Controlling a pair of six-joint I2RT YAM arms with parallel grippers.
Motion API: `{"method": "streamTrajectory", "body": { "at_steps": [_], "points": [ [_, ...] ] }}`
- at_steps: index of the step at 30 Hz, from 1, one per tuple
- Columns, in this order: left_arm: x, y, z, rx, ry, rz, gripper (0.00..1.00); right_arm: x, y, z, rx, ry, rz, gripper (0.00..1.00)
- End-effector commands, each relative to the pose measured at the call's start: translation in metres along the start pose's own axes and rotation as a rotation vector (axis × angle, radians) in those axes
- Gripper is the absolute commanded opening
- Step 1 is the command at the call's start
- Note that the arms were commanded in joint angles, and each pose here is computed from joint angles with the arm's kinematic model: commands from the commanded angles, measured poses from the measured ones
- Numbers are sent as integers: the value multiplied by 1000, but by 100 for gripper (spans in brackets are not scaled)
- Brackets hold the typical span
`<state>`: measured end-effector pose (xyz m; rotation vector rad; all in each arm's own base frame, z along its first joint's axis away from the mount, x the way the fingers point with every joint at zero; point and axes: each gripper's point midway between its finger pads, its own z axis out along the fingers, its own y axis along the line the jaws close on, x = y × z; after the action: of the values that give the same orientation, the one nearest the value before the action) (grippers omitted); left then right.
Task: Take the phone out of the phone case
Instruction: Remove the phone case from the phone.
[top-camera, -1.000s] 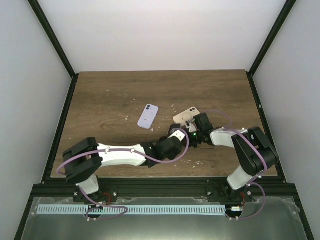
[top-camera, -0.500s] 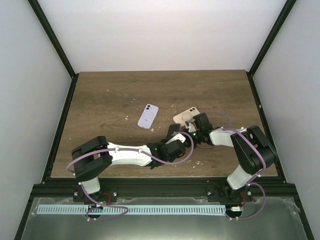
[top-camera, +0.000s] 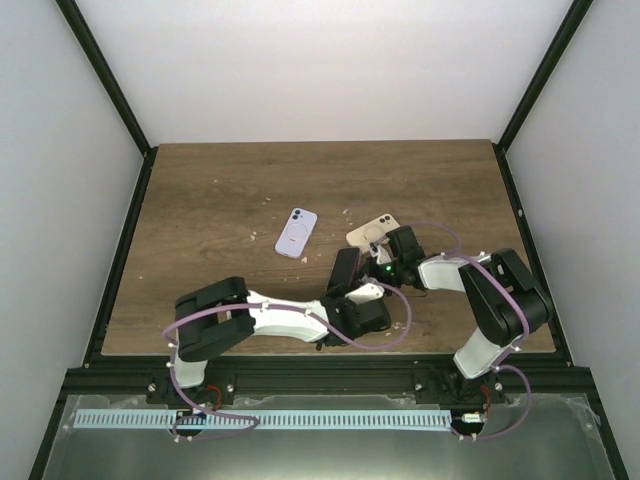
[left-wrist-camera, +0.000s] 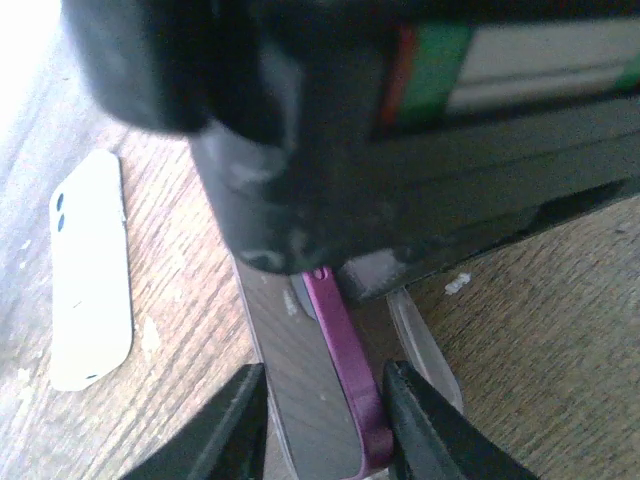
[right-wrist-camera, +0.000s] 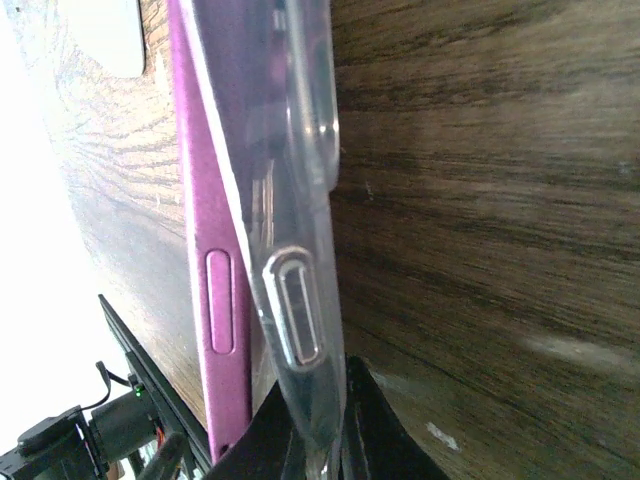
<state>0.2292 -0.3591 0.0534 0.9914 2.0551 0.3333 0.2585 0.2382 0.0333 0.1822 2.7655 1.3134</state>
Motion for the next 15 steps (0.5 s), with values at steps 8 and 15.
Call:
{"method": "streamTrajectory", "body": {
  "at_steps": [8,15],
  "points": [
    [2,31,-14,-183,-5,50,8,-9,19,-7,-22,-28,-61,1],
    [-9,58,-40,-175,-77,-107,0,-24,18,-15,40,-114,-139,1]
  ]
}}
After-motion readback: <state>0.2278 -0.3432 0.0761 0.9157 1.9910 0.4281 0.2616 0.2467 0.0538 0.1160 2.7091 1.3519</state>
